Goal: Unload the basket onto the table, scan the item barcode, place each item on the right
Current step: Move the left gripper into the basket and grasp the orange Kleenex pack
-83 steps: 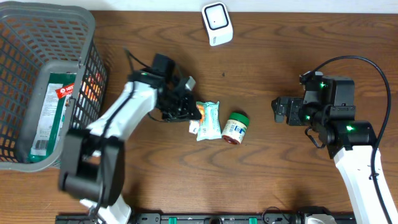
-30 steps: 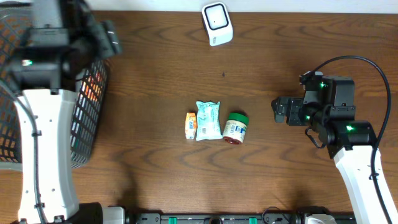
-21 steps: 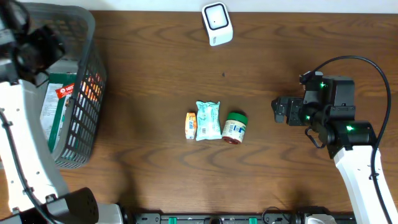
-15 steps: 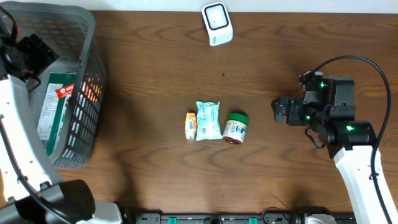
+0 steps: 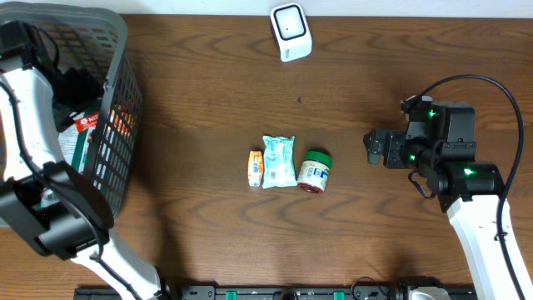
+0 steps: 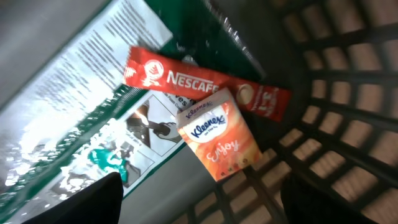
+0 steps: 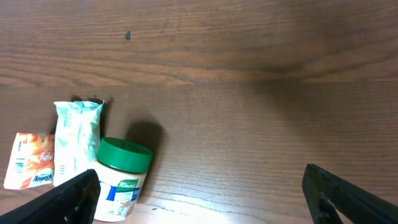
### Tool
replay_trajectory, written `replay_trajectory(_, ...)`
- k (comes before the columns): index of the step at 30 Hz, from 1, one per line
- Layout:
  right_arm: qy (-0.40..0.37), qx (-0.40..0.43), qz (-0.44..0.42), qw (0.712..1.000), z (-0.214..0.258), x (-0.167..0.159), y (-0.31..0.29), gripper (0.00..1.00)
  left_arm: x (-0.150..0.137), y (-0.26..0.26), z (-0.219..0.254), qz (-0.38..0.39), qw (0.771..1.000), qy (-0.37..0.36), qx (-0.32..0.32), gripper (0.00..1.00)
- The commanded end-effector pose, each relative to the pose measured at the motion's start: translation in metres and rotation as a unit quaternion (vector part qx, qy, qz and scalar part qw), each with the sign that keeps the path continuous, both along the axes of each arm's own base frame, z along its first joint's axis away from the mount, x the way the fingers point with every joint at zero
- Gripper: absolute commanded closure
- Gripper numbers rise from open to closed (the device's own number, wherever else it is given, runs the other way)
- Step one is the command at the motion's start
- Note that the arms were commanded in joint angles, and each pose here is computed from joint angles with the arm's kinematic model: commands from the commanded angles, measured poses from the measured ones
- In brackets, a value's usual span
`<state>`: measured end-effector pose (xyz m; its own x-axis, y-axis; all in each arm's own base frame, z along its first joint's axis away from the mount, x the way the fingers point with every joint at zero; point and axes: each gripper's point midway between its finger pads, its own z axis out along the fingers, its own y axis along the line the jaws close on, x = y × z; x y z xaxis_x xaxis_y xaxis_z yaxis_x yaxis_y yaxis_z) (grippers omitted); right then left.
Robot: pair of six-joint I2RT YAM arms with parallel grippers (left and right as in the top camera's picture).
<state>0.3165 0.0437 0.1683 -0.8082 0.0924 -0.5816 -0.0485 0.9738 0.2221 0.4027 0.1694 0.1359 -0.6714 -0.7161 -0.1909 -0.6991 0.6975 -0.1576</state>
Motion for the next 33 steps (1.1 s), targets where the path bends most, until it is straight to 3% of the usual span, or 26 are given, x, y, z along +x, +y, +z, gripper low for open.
replay_trajectory(1, -0.007, 0.001, 0.005, 1.0, 0.006, 0.003, 0.002, 0.01, 0.001, -0.001, -0.022, 0.002, 1.0, 0.022, -0.018, 0.23)
replay_trajectory(5, -0.007, 0.001, 0.005, 1.0, 0.006, 0.003, 0.002, 0.01, 0.001, -0.001, -0.046, 0.002, 0.998, 0.046, -0.029, 0.28)
replay_trajectory(10, -0.007, 0.001, 0.005, 1.0, 0.006, 0.003, 0.002, 0.01, 0.0, -0.003, -0.073, 0.002, 0.997, 0.069, -0.042, 0.46)
replay_trajectory(19, -0.007, 0.001, 0.005, 1.0, 0.006, 0.003, 0.002, 0.01, 0.0, -0.002, -0.102, 0.002, 0.997, 0.07, -0.043, 0.64)
replay_trajectory(25, -0.007, 0.0, 0.005, 1.0, 0.006, 0.003, 0.002, 0.01, -0.004, -0.007, -0.123, 0.0, 0.997, 0.07, -0.043, 0.66)
replay_trajectory(26, -0.007, 0.001, 0.005, 1.0, 0.006, 0.003, 0.002, 0.01, -0.005, -0.009, -0.126, -0.001, 0.996, 0.07, -0.047, 0.76)
replay_trajectory(27, -0.007, 0.0, 0.005, 1.0, 0.006, 0.003, 0.002, 0.01, -0.004, -0.012, -0.127, -0.003, 0.996, 0.067, -0.055, 0.92)
replay_trajectory(33, -0.007, 0.0, 0.005, 1.0, 0.006, 0.003, 0.002, 0.01, 0.008, -0.006, -0.095, 0.001, 0.998, 0.017, -0.06, 0.92)
